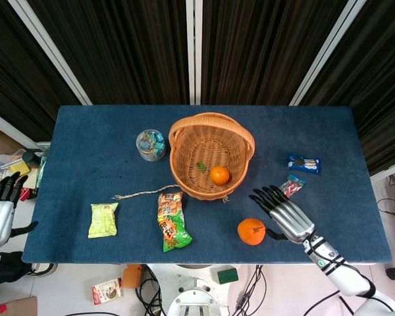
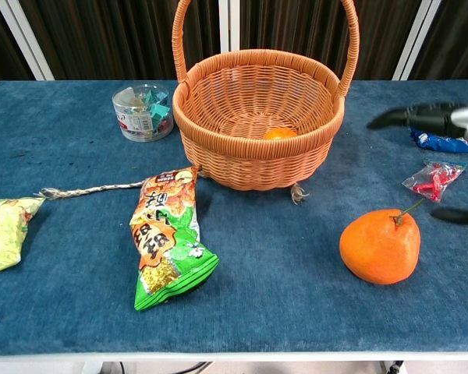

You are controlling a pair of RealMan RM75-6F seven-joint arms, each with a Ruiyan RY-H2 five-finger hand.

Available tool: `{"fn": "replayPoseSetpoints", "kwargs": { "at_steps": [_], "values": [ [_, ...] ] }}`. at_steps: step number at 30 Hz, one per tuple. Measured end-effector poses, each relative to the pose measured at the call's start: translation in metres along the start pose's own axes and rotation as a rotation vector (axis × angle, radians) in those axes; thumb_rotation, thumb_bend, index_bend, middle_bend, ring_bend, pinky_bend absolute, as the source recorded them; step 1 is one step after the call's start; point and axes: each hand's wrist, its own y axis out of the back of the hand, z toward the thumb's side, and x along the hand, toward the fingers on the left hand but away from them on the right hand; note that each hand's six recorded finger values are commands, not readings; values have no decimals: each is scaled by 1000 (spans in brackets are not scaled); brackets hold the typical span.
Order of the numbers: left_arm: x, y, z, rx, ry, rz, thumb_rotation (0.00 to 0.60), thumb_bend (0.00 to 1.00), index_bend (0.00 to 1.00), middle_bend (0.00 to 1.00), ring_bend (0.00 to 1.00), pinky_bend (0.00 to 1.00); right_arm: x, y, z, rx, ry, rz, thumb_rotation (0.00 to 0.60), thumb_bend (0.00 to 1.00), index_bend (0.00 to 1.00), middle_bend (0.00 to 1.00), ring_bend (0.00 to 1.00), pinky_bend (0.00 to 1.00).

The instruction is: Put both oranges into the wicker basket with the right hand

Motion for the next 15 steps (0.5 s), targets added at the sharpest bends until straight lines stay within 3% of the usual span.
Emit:
{"fn": "replayPoseSetpoints", "kwargs": {
  "at_steps": [2, 15],
  "values": [
    [0, 0, 0, 0, 2, -1, 600, 57, 49, 0, 0, 102, 6, -13, -3, -9, -13, 46, 600, 270, 0, 0, 0, 0],
    [0, 1, -3, -9, 9, 2, 600, 59, 51, 0, 0, 102, -13, -53, 1, -35, 1, 145, 600, 268, 0, 1, 0, 0]
  ]
}}
